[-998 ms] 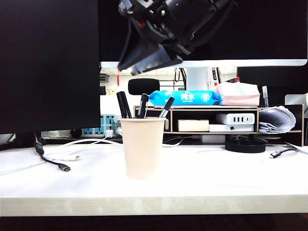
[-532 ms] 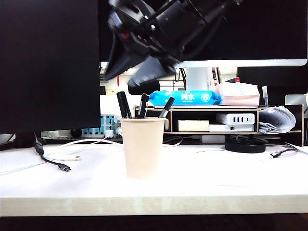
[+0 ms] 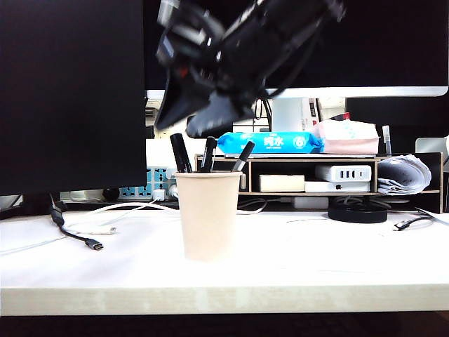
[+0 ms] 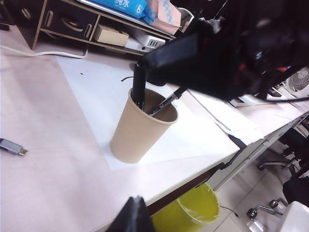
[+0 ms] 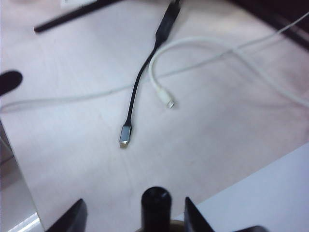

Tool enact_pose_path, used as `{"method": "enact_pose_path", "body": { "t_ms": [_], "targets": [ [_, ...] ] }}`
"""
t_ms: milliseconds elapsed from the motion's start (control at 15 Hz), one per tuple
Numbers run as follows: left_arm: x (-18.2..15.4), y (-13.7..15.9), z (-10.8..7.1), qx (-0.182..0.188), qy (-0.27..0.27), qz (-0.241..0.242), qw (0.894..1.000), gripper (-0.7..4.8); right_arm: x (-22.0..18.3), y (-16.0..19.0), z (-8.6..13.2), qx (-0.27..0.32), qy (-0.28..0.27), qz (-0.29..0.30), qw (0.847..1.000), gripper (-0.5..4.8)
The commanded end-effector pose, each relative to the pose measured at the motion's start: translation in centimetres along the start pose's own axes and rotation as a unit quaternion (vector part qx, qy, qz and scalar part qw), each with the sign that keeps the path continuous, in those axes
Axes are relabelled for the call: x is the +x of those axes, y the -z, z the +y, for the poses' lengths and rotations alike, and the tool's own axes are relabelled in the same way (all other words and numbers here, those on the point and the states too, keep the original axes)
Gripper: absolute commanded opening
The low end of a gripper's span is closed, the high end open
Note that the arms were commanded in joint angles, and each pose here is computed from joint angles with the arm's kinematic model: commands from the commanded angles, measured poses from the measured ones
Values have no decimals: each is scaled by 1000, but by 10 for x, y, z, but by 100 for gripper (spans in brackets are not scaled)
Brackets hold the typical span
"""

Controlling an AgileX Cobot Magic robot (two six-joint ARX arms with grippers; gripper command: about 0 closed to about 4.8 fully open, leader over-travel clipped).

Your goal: Pick up the marker from the paper cup and put it on the table.

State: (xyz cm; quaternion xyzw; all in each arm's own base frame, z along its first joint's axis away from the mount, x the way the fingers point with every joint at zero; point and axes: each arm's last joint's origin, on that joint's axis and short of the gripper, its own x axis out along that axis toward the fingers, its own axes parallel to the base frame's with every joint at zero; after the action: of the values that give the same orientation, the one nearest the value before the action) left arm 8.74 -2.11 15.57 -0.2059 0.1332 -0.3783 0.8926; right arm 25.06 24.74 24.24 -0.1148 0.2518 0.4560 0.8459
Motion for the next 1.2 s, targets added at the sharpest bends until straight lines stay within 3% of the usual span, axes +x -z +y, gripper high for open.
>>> {"method": "enact_pose_path", "body": {
  "t_ms": [67,532,599,865,1198],
  "targets": [
    [0,2,0,-6,2,7,1000,-5,4,-1,1,-4,-1,-9,1000,260],
    [0,2,0,-7,3,7,1000,-5,8,0,-1,-4,13,-12,1000,196],
    [0,2,0,-7,3,7,1000,-5,8,0,-2,-3,15,-12,1000,157],
    [0,2,0,-7,3,7,1000,-5,8,0,-2,-3,25,-11,1000,93],
    [0,2,0,-7,3,7,1000,-5,8,0,-3,-3,26,-11,1000,80]
  ]
}}
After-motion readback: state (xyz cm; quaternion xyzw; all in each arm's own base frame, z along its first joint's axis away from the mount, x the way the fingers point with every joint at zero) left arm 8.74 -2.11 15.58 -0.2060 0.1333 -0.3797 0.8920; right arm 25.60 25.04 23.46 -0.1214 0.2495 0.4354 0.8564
